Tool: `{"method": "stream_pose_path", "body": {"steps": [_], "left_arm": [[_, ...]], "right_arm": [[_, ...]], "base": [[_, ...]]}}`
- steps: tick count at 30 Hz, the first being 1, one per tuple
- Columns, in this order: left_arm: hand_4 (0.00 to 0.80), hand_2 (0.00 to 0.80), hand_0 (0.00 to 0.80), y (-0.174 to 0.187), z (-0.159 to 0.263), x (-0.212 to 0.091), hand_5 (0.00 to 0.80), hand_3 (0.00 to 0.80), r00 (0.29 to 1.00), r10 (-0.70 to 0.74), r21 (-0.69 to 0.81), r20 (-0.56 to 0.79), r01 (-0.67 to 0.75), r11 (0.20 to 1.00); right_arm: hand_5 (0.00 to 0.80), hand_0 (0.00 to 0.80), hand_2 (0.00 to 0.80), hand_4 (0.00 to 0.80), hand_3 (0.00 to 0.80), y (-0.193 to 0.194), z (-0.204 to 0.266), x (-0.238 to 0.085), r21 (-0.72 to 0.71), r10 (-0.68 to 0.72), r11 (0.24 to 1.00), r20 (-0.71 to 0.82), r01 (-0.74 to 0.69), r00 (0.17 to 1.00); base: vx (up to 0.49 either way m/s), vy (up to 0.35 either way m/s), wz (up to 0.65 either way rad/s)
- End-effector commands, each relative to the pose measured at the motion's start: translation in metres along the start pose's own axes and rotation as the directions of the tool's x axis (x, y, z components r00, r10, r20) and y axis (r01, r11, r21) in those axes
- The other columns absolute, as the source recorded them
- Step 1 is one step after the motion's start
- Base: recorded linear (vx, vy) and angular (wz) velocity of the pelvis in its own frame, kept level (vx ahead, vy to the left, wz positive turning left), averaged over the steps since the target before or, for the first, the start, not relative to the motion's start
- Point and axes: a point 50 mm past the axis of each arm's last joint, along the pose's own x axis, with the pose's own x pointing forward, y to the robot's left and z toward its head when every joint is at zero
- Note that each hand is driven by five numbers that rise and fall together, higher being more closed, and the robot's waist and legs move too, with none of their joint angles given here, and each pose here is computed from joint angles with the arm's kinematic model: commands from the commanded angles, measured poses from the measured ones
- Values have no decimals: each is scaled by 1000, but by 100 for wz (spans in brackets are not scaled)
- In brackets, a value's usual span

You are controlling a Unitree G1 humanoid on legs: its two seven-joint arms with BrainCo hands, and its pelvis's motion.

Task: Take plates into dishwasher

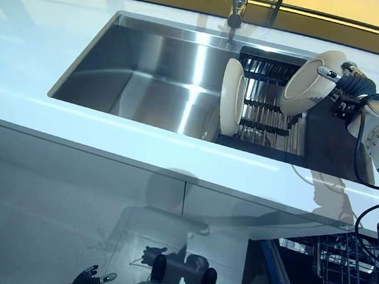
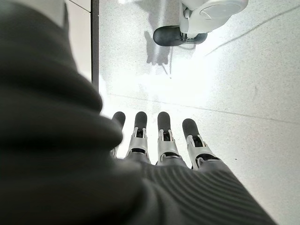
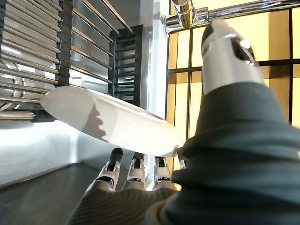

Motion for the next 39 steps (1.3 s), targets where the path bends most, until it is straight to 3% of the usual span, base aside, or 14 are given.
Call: {"method": "stream_pose_path", "body": {"steps": [1,20,39], "left_arm": [[0,0,0,1,-7,-2,0,0,1000,-20,46,-18,21,999],[0,0,0,1,-7,-2,0,0,1000,-27,55,-12,27,998],[0,0,0,-2,-2,-1,0,0,999,-45,27,15,44,999]], "right_arm": [[0,0,0,0,0,-13,25,-4,46,-42,998,116,36,992],[0,0,0,0,0,-20,29,-5,71,-82,995,119,74,989],[0,0,0,0,0,-24,5,0,190,-33,981,1,32,999]], "base": [[0,0,0],[0,0,0],[0,0,0]]}}
